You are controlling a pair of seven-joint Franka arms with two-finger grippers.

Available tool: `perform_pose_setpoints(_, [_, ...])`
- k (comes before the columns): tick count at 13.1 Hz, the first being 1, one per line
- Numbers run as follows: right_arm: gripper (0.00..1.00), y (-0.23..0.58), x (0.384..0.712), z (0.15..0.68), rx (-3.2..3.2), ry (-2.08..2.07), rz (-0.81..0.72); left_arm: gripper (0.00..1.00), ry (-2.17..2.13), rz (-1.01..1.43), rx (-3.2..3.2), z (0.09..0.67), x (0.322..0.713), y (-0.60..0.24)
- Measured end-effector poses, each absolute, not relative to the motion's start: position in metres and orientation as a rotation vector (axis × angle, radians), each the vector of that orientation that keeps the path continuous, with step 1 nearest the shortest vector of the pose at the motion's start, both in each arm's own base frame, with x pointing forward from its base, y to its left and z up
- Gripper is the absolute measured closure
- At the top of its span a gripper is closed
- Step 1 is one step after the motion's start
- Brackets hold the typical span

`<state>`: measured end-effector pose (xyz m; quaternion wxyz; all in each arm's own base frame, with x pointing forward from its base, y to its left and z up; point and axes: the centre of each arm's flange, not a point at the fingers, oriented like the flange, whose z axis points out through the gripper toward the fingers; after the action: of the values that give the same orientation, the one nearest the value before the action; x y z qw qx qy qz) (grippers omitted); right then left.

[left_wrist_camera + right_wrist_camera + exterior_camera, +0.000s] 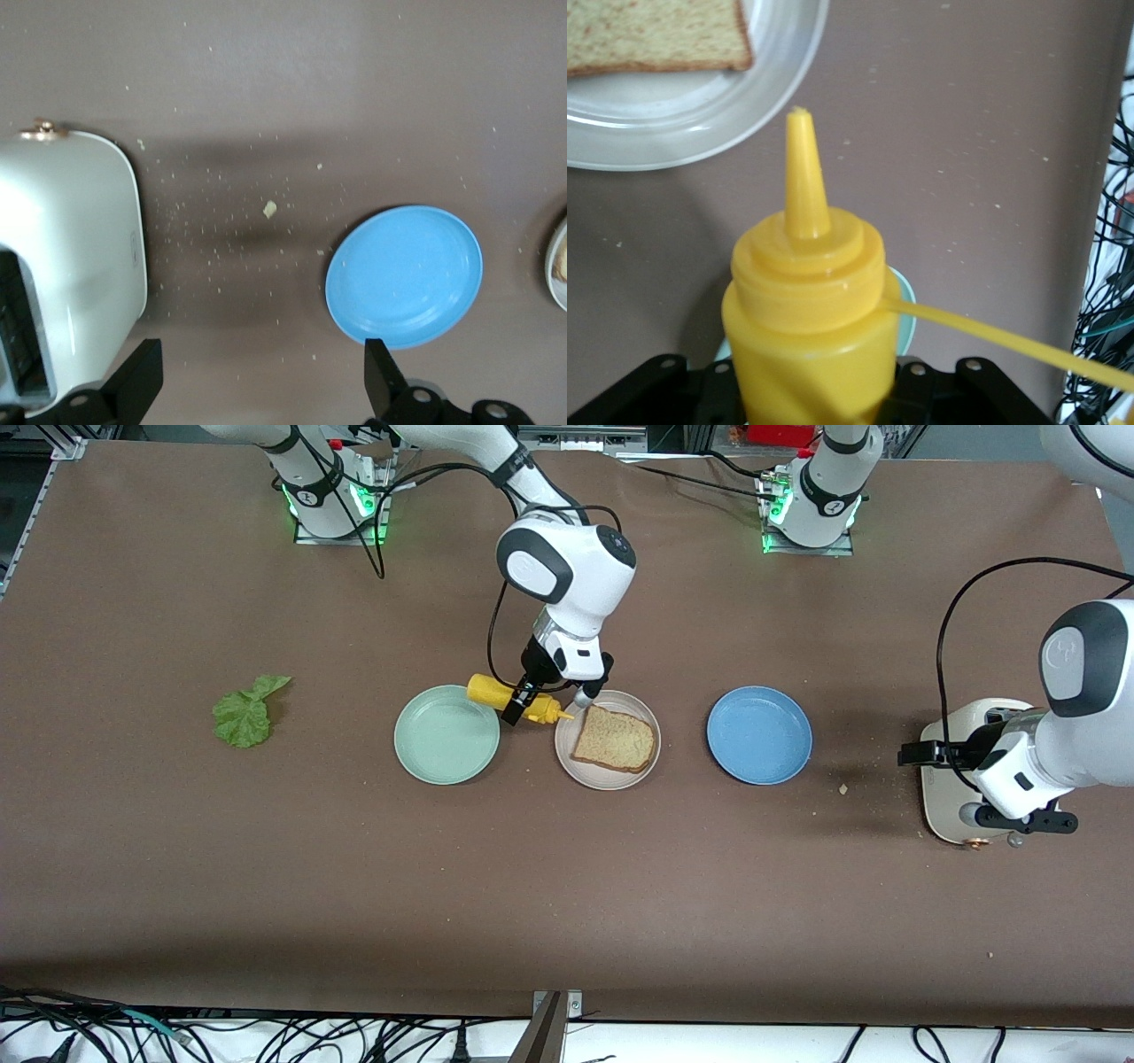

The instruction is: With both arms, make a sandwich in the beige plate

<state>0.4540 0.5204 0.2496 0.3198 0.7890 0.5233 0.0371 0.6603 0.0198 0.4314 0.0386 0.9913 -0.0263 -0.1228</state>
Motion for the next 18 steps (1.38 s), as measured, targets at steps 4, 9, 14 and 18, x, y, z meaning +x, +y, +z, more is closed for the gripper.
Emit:
perform_pose_setpoints(4, [0.78,0.537,0.454,0.207,1.991,1.394,0.098,0.00,-0.052,-0.413,3.067,0.474,0.653,0.027])
perform_pose_setpoints(9, [0.87,0.539,0.459,0.175,1.929,1.398,0.090,0.00,0.033,-0.355,3.099,0.510,0.641,0.026])
perform_pose_setpoints(14, [0.87,0.548,0.477,0.217,1.953,1.341,0.111,0.00,0.027,-0.283,3.108,0.541,0.632,0.023])
perform_pose_setpoints(18, [0.88,0.526,0.513,0.309,2.096,1.374,0.103,0.00,0.008,-0.241,3.158,0.553,0.630,0.020])
